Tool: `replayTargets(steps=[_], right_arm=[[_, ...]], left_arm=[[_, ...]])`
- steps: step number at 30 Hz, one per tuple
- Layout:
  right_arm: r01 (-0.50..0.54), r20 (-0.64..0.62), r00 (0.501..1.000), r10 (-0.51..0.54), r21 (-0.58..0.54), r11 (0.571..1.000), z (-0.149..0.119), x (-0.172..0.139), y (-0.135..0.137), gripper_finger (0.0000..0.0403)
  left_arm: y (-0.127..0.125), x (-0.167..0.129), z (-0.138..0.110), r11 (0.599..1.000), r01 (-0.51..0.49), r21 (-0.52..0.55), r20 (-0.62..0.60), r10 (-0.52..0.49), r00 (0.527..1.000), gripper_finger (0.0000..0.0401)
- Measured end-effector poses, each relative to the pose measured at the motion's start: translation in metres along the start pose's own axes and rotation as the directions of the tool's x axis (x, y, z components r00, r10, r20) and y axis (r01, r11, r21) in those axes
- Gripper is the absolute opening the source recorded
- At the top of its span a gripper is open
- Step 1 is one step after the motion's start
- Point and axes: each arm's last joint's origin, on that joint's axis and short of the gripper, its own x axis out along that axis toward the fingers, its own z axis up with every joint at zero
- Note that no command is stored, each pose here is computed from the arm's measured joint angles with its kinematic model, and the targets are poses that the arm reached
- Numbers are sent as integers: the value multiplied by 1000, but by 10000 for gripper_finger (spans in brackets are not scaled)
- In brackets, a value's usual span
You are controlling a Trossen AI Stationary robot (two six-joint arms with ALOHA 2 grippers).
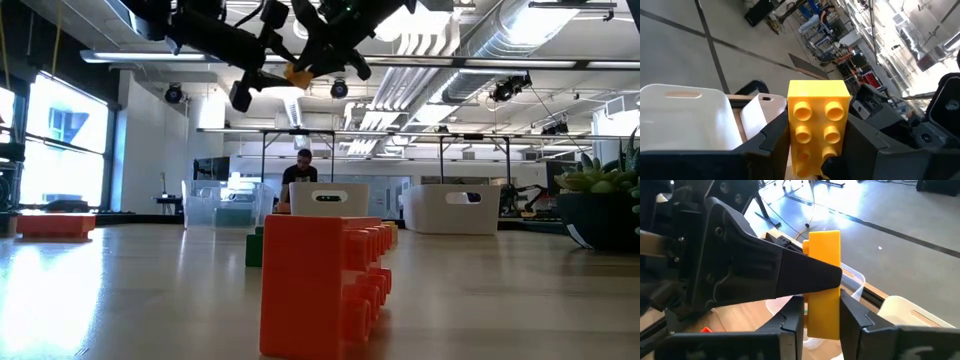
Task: Sort & place blocks by color
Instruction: Put the yellow game piece into the left white bin
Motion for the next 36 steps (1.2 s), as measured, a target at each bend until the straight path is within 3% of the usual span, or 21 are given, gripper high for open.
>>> replayTargets(steps=[16, 23, 36], right_arm=[[125, -154, 980, -126, -18, 992, -10, 12, -34, 61], [276, -264, 924, -278, -46, 960, -23, 14, -50, 60], [217, -370, 902, -222, -56, 975, -42, 39, -55, 61]], left_arm=[[40, 46, -15, 1000, 13, 2, -32, -13, 999, 153], [54, 51, -6, 998, 22, 61, -62, -18, 998, 154], [53, 36, 30, 975, 149, 164, -99, -134, 986, 140]])
